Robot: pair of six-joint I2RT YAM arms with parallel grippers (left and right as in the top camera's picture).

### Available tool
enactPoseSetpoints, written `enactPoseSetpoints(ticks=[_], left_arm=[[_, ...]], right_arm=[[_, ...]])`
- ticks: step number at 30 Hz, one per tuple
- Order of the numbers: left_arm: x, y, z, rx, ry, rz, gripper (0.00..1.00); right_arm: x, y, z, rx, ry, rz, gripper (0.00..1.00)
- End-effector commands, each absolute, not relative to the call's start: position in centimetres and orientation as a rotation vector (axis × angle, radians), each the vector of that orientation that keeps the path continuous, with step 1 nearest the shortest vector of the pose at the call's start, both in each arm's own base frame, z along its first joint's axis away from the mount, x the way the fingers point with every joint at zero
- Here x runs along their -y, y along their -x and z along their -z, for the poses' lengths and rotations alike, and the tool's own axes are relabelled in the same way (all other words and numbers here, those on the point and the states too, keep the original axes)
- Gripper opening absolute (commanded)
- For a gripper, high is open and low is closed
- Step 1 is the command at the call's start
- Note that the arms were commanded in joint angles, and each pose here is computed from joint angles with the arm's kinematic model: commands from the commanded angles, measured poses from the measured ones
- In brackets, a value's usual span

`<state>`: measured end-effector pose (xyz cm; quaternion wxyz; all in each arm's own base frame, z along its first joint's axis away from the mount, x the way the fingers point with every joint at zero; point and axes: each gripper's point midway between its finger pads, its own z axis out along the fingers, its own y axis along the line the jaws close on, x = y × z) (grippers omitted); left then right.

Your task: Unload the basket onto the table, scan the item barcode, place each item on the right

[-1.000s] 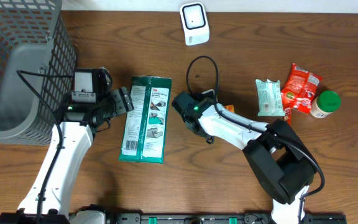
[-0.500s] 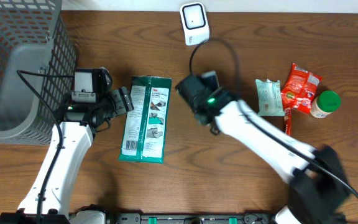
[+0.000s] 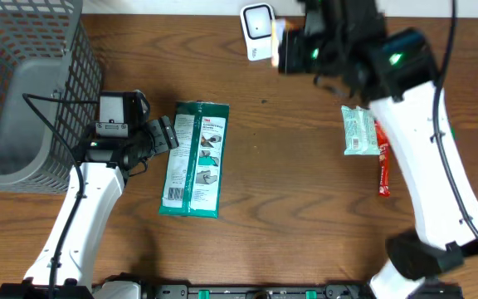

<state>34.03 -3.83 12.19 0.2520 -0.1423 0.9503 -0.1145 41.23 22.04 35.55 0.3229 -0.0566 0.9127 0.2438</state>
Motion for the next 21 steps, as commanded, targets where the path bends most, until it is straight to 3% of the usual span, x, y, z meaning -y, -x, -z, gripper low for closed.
enactPoseSetpoints(ticks=[1,12,21], left_arm=[[3.7,-33.9,-11.8,-2.597,0.381,0.302,0.82],[3.7,-33.9,-11.8,-2.597,0.381,0.302,0.82],[3.8,-33.9,-11.8,-2.597,0.381,0.303,0.82]], right_arm=[[-24.3,-43.7,-34.9,-2.401,0.175,-0.905,0.01],[-25.7,-58.1,-27.5,-2.213,-0.044,-1.186,0.01],[-24.8,-63.3,-18.1,-2.227,-0.259,-1.324,0.01]])
